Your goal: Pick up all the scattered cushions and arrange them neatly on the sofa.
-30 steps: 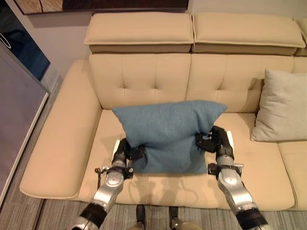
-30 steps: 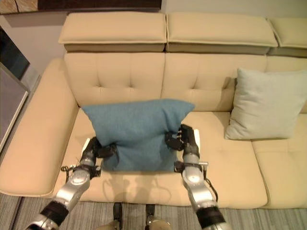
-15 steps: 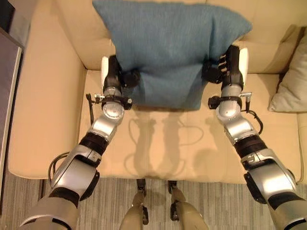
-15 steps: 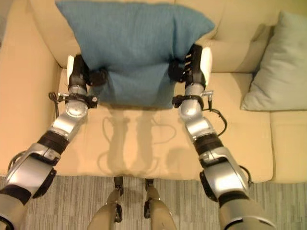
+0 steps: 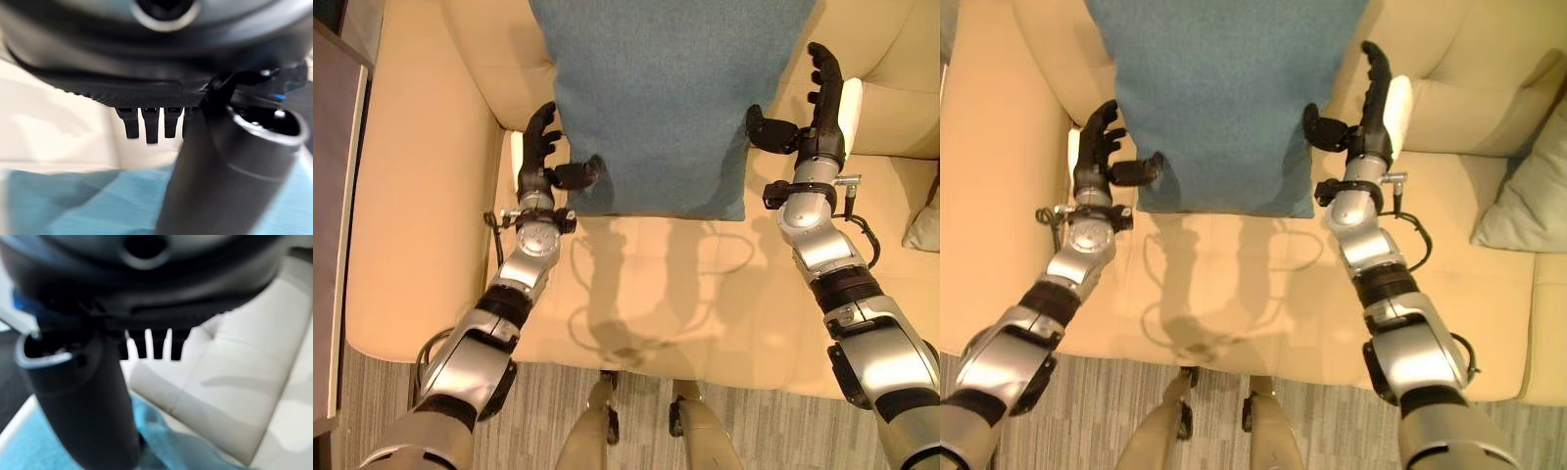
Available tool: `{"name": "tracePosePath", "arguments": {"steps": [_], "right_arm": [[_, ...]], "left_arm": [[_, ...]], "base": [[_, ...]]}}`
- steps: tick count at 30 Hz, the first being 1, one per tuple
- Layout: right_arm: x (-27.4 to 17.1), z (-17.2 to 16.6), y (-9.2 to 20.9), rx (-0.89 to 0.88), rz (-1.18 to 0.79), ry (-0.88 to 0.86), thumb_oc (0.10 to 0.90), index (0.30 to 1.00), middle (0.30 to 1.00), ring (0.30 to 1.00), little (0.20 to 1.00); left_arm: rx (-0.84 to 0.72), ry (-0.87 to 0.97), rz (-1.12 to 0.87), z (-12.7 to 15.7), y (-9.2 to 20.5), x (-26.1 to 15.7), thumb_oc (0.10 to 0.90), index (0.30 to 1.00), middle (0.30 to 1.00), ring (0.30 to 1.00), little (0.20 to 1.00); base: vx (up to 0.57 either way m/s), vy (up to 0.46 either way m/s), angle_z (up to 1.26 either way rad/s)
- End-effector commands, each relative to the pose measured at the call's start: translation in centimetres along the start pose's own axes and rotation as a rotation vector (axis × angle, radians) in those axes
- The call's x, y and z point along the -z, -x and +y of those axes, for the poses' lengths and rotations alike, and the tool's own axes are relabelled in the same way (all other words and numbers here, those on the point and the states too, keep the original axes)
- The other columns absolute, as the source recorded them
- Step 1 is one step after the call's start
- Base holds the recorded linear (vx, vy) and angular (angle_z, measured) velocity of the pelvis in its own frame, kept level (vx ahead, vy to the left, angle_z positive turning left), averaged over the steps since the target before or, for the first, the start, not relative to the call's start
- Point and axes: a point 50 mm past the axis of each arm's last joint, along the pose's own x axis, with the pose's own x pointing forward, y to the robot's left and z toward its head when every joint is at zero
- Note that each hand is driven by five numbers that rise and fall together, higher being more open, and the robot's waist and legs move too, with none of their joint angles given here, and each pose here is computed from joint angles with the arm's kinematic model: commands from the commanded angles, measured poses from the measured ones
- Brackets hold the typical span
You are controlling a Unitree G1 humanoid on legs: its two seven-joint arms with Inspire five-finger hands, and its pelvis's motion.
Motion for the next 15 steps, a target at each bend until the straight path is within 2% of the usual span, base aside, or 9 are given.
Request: {"name": "tracePosePath", "arguments": {"steps": [1,6,7,11,13,14,15], "right_arm": [[0.8,-2.1,0.6,0.034,-0.042,-0.051,0.8,0.9,0.9,0.9,0.9],[5.3,-4.0,4.2,-0.018,0.072,-0.026,0.8,0.9,0.9,0.9,0.9],[8.2,-5.1,6.7,-0.045,0.162,0.006,0.8,0.9,0.9,0.9,0.9],[12.5,-6.7,11.7,-0.095,0.336,0.053,0.8,0.9,0.9,0.9,0.9],[13.3,-7.1,12.8,-0.106,0.373,0.065,0.8,0.9,0.9,0.9,0.9],[15.0,-7.8,15.6,-0.129,0.46,0.095,0.8,0.9,0.9,0.9,0.9],[15.4,-8.0,16.5,-0.14,0.489,0.103,0.8,0.9,0.9,0.9,0.9]], "left_arm": [[-0.024,-0.067,-0.052,2.4,-0.5,-0.1,0.8,0.9,0.9,0.9,0.9],[-0.052,-0.095,0.077,5.2,2.0,4.5,0.8,0.9,0.9,0.9,0.9],[-0.062,-0.106,0.146,6.7,3.8,6.9,0.8,0.9,0.9,0.9,0.9],[-0.053,-0.164,0.302,9.1,7.9,11.4,0.8,0.9,0.9,0.9,0.9],[-0.044,-0.177,0.339,9.5,9.0,12.3,0.8,0.9,0.9,0.9,0.9],[-0.033,-0.192,0.432,10.4,11.8,14.5,0.8,0.9,0.9,0.9,0.9],[-0.021,-0.2,0.465,10.6,12.9,15.2,0.8,0.9,0.9,0.9,0.9]], "base": [[0.01,-0.015,-0.26],[0.01,-0.005,0.12],[0.0,-0.003,0.1],[0.01,-0.008,0.03],[0.0,-0.002,-0.09],[0.02,-0.01,-0.24],[0.02,-0.024,-0.32]]}}
